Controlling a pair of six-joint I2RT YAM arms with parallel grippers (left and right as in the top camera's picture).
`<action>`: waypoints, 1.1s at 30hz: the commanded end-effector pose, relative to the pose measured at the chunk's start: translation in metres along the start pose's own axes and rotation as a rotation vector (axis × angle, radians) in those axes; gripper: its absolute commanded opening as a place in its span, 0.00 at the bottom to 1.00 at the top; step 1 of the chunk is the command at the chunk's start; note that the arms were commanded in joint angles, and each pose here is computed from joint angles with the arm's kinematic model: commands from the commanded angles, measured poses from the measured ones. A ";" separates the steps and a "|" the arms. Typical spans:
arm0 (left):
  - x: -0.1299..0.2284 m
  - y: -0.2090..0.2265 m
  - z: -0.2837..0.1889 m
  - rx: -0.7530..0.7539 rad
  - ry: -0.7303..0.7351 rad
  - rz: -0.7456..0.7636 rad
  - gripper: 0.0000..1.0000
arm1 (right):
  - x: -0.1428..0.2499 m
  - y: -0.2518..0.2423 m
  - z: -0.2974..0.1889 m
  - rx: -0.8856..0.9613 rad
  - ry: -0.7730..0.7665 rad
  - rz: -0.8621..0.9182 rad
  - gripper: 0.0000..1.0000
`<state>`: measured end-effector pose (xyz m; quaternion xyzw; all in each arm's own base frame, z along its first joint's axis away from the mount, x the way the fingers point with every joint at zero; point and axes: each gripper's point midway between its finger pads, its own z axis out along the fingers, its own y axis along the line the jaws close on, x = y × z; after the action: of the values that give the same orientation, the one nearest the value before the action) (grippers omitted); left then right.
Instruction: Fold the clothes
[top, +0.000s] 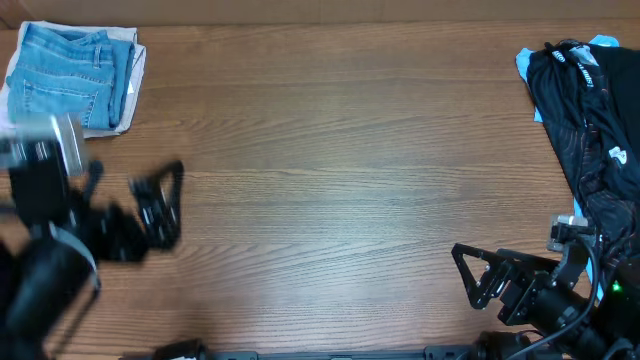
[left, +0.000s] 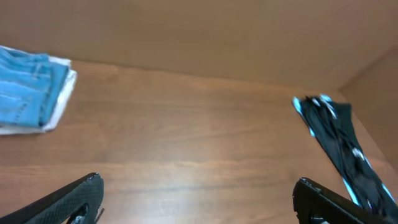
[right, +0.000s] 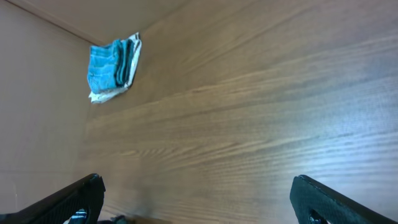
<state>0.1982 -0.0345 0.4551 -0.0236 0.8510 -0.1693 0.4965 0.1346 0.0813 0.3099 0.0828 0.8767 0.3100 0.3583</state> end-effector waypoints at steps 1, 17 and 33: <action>0.037 -0.007 -0.005 0.046 0.039 0.012 1.00 | 0.006 -0.003 0.001 0.010 0.018 -0.004 1.00; 0.145 -0.018 -0.009 0.183 -0.035 0.102 1.00 | 0.024 -0.006 -0.024 0.040 -0.114 -0.077 0.99; 0.177 0.004 0.025 0.168 -0.007 0.121 1.00 | 0.019 -0.011 -0.068 0.099 -0.438 -0.096 1.00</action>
<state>0.1285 -0.0737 0.2987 0.0584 0.8317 -0.2122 0.5098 0.0737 0.0518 0.3291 0.1102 0.7971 0.2306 0.5471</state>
